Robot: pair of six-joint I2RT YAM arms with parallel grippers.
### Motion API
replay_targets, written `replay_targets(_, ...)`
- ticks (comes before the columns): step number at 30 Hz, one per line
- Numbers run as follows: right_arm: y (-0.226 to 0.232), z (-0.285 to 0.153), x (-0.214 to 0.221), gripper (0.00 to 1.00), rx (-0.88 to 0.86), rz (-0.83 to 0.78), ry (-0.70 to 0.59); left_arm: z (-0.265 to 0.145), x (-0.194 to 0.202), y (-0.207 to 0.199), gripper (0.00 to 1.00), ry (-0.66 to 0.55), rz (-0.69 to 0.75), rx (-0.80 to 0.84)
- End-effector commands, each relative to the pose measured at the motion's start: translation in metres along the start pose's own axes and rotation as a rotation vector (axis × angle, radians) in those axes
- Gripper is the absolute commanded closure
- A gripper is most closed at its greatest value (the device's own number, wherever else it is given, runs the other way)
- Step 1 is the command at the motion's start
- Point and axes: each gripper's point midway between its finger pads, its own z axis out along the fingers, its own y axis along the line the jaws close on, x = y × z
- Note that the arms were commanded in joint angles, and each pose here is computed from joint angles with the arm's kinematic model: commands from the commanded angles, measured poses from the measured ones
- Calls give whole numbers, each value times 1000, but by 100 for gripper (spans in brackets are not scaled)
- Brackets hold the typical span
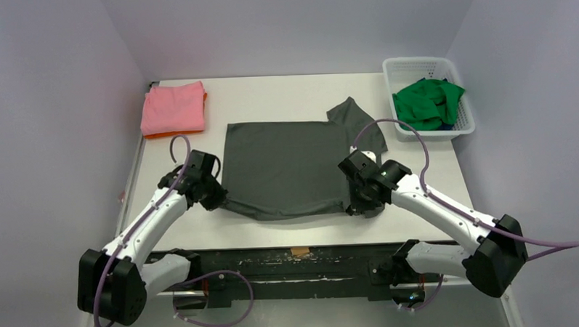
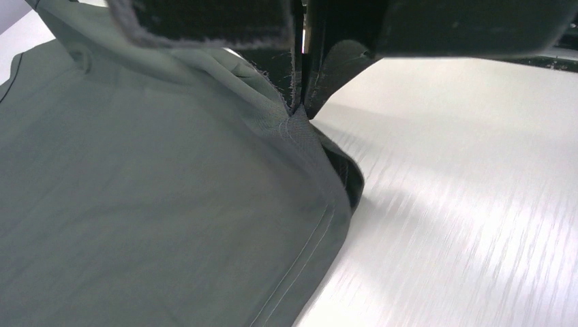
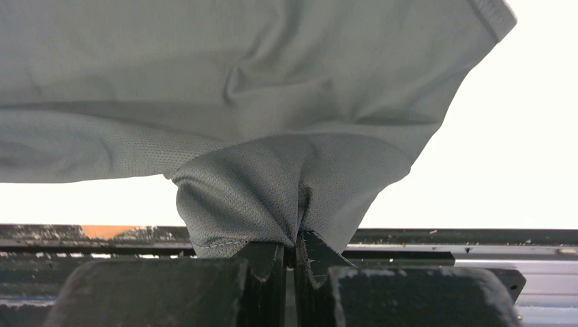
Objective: Fold and stack the t-shirts
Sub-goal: Fold the flattened tshirt in 1/3 of the way
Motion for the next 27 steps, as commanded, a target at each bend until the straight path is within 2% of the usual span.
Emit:
replay_targets(1, 0, -2, -43, 100, 5, -16, -85, -4, -34, -34, 100, -44, 15, 42)
replay_targets(11, -14, 21, -104, 100, 36, 56, -137, 18, -75, -59, 100, -10, 3, -19)
replay_targets(16, -21, 43, -132, 100, 69, 31, -121, 38, -91, -61, 100, 4, -29, -71)
replay_targets(19, -25, 60, -158, 95, 85, -22, -124, 48, -99, -63, 100, 1, -43, -96)
replay_targets(21, -32, 70, -180, 89, 118, -75, -109, 55, -104, -66, 89, 10, -47, -110)
replay_targets(22, -35, 75, -192, 79, 141, -132, -110, 56, -107, -67, 79, 11, -44, -121)
replay_targets(23, -40, 81, -202, 70, 182, -193, -93, 57, -110, -68, 65, 7, -39, -133)
replay_targets(25, -63, 80, -225, 61, 349, -233, -75, 55, -118, -69, 37, -8, -30, -148)
replay_targets(27, -86, 69, -254, 53, 512, -247, -117, 47, -126, -71, 18, -30, -17, -155)
